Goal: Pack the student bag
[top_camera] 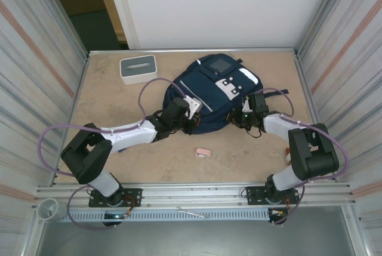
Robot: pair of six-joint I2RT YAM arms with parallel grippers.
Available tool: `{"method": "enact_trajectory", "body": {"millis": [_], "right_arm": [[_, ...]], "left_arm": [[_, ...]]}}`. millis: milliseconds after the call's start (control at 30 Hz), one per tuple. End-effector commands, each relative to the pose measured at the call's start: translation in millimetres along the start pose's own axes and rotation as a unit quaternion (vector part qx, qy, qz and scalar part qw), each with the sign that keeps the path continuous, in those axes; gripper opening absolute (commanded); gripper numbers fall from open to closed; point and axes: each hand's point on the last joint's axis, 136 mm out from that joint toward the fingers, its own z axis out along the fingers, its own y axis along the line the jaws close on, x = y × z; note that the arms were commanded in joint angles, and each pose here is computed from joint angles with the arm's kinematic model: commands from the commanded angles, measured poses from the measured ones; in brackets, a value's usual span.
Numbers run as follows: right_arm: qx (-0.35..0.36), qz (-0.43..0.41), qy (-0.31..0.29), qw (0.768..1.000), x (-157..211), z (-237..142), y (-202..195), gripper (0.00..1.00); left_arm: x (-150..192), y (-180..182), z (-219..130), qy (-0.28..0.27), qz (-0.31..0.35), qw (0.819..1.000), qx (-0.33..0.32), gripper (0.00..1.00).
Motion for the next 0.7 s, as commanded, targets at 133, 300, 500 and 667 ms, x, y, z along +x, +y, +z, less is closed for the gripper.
{"method": "enact_trajectory", "body": {"millis": [133,300,500,667], "right_arm": [[0.049,-0.049,-0.042,0.997,-43,-16,-16,0.0],[0.07,-0.067,-0.055,0.994,-64,-31,-16,0.0],[0.074,-0.061,-0.064,0.993,-98,-39,-13,0.0],[0.041,-0.032,-0.078,0.996,-130,-54,-6,0.2]], "left_arm": [[3,46,-16,0.018,0.037,0.994,-0.105,0.0],[6,36,-11,0.027,0.05,0.995,-0.085,0.0],[-19,-22,-1,-0.006,0.044,0.999,0.015,0.0],[-44,-66,10,-0.032,0.025,0.996,0.082,0.0]]}}
